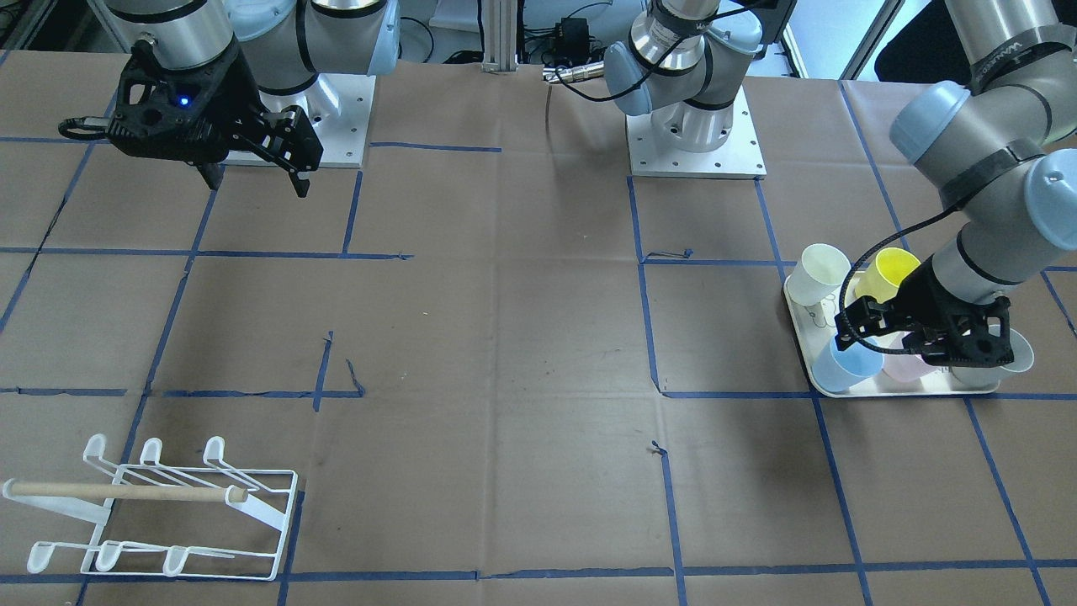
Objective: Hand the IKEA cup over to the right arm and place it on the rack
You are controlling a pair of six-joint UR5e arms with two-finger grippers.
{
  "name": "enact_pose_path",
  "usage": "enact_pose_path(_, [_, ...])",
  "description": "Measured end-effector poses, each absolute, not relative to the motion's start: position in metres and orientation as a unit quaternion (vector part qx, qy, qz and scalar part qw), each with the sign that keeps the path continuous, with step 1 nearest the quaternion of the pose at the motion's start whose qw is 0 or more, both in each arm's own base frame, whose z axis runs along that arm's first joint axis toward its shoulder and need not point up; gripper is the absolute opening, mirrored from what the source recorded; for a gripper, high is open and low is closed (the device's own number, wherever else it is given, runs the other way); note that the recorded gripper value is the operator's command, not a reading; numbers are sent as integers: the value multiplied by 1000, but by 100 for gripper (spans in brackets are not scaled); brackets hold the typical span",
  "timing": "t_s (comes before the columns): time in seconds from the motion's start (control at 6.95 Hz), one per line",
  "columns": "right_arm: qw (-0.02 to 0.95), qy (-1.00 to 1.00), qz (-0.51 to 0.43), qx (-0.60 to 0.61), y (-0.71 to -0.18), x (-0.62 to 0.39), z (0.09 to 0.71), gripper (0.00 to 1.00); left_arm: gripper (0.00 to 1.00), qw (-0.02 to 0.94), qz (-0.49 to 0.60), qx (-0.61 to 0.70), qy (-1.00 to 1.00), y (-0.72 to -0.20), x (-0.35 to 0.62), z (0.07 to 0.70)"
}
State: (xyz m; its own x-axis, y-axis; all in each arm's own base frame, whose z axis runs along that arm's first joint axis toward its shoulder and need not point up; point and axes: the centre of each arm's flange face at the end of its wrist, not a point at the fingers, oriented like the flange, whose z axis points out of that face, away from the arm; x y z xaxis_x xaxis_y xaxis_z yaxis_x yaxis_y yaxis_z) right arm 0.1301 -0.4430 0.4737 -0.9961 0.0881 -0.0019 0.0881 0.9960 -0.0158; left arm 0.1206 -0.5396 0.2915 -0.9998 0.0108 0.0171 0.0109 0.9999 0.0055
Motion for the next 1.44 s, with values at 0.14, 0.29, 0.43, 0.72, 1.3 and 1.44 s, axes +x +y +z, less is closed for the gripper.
enact_pose_path(0.14, [1, 999, -8, 48, -444, 130, 472, 100, 97, 10, -5, 6, -1000, -534, 116, 276])
enact_pose_path(0.29, [1, 999, -6, 51, -444, 130, 471, 100, 97, 11, -7, 11, -1000, -528, 112, 263])
enact_pose_path(0.43, [1, 999, -5, 53, -445, 130, 469, 100, 97, 10, -7, 13, -1000, -523, 109, 253])
enact_pose_path(0.72, [2, 999, -2, 54, -448, 130, 466, 100, 75, 6, -1, 9, -1000, -518, 106, 243])
enact_pose_path(1.3, [81, 992, -65, 67, -460, 145, 462, 100, 0, -25, 9, -9, -1000, -526, 116, 236])
enact_pose_path(1.44, [104, 985, -86, 103, -460, 149, 450, 100, 0, -27, 7, -9, -1000, -525, 116, 237])
